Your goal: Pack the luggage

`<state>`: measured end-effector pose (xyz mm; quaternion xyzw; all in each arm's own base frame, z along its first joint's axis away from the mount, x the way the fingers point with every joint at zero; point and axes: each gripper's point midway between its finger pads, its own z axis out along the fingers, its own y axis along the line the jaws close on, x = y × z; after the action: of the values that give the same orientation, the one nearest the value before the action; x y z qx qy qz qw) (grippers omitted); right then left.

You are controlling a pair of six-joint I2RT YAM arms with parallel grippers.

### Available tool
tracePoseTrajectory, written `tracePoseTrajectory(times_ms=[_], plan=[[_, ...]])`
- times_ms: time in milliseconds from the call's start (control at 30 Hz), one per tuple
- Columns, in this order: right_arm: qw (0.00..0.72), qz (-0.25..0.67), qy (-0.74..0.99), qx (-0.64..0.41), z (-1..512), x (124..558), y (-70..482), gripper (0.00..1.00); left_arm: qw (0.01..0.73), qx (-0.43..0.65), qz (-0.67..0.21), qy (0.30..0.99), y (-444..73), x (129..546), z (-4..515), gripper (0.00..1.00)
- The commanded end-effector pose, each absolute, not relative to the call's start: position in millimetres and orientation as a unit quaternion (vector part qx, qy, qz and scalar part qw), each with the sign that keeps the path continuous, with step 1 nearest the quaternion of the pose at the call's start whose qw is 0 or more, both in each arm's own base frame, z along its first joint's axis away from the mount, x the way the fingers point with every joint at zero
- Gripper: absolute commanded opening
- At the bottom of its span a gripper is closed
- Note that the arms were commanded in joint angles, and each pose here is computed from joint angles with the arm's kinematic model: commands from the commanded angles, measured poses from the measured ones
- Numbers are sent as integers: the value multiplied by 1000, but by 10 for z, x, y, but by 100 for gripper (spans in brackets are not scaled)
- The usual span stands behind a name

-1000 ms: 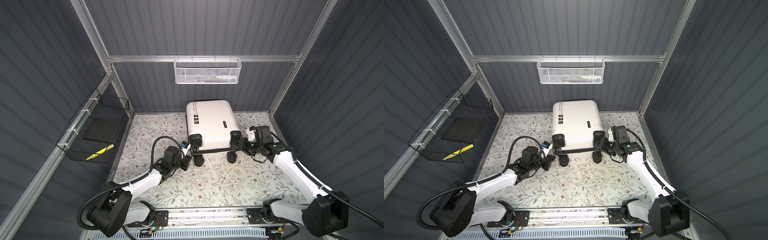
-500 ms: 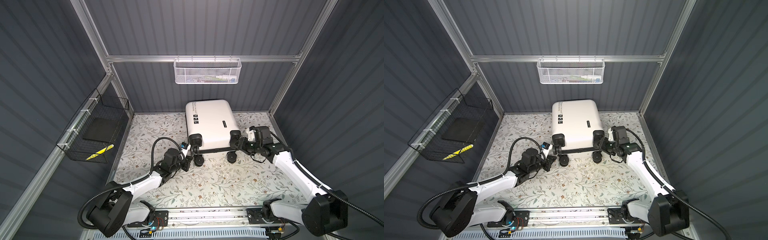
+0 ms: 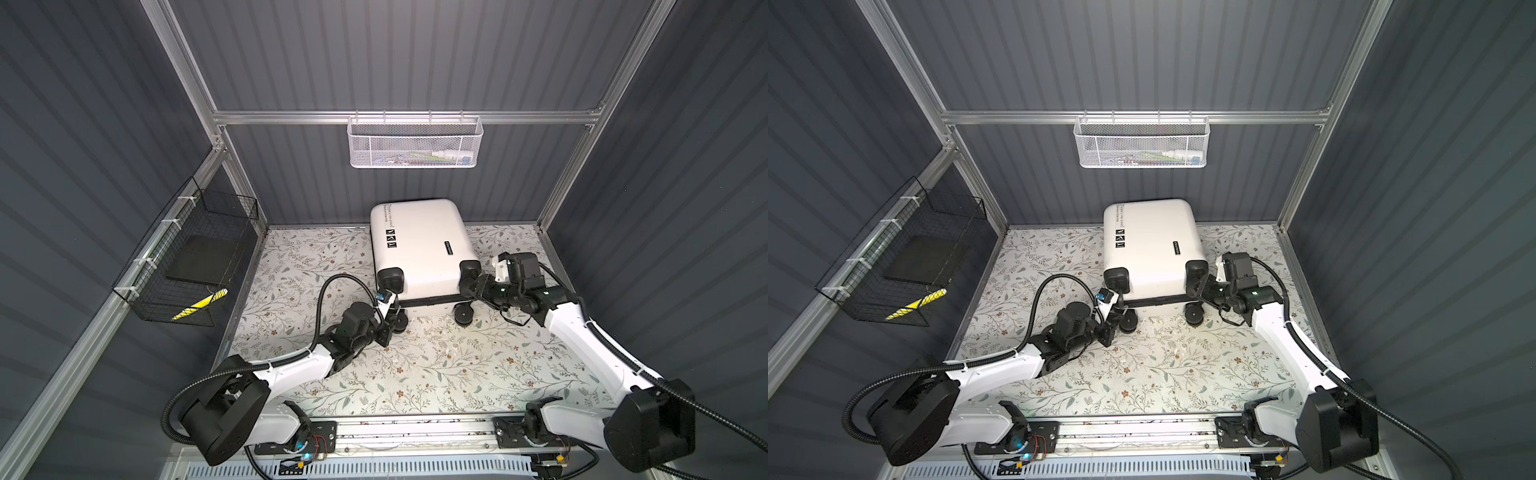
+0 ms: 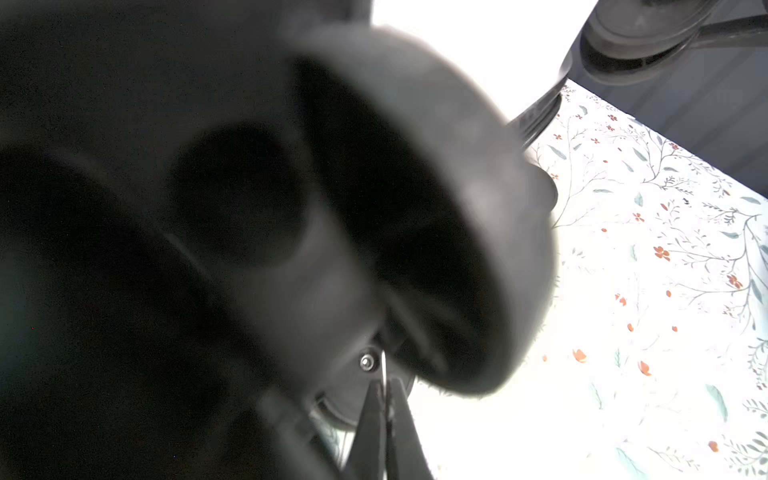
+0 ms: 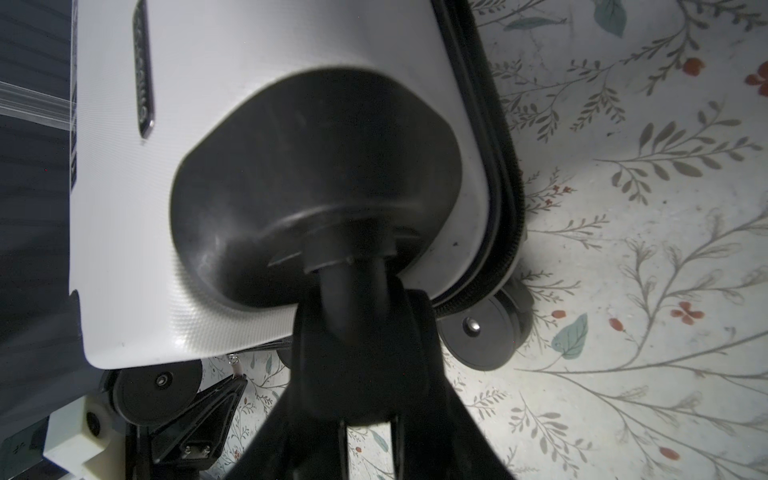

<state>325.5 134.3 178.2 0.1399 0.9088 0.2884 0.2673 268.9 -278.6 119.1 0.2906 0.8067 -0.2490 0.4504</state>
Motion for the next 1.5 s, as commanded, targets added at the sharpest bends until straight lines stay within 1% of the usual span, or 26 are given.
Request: tracePoseTrajectory(times_ms=[0,433,600,667,833,900,1000,1233,1467], plan=[[254,296,903,179,1689,3300,1384,0,486,350,-294,745,-3198,2581,1593,0],[246,297,906,174,1653,3281,1443,0,487,377,-298,729,-3702,2617,1566,0],[260,301,903,165,1716,3338,1467,0,482,386,-301,727,-3859,2585,1533,0],[267,288,907,154,1811,3358,1440,0,482,388,-300,726,-3885,2576,1529,0],[321,272,898,128,2322,3455,1376,0,483,392,-299,724,-3907,2560,1545,0],[328,274,895,124,2416,3472,1381,0,483,393,-299,723,-3921,2560,1568,0],[315,283,897,127,2322,3469,1421,0,484,396,-300,720,-3952,2562,1596,0],[267,293,905,156,1778,3356,1453,0,479,404,-306,716,-4068,2555,1593,0],[270,307,899,155,1769,3405,1507,0,474,419,-318,706,-4322,2498,1608,0]])
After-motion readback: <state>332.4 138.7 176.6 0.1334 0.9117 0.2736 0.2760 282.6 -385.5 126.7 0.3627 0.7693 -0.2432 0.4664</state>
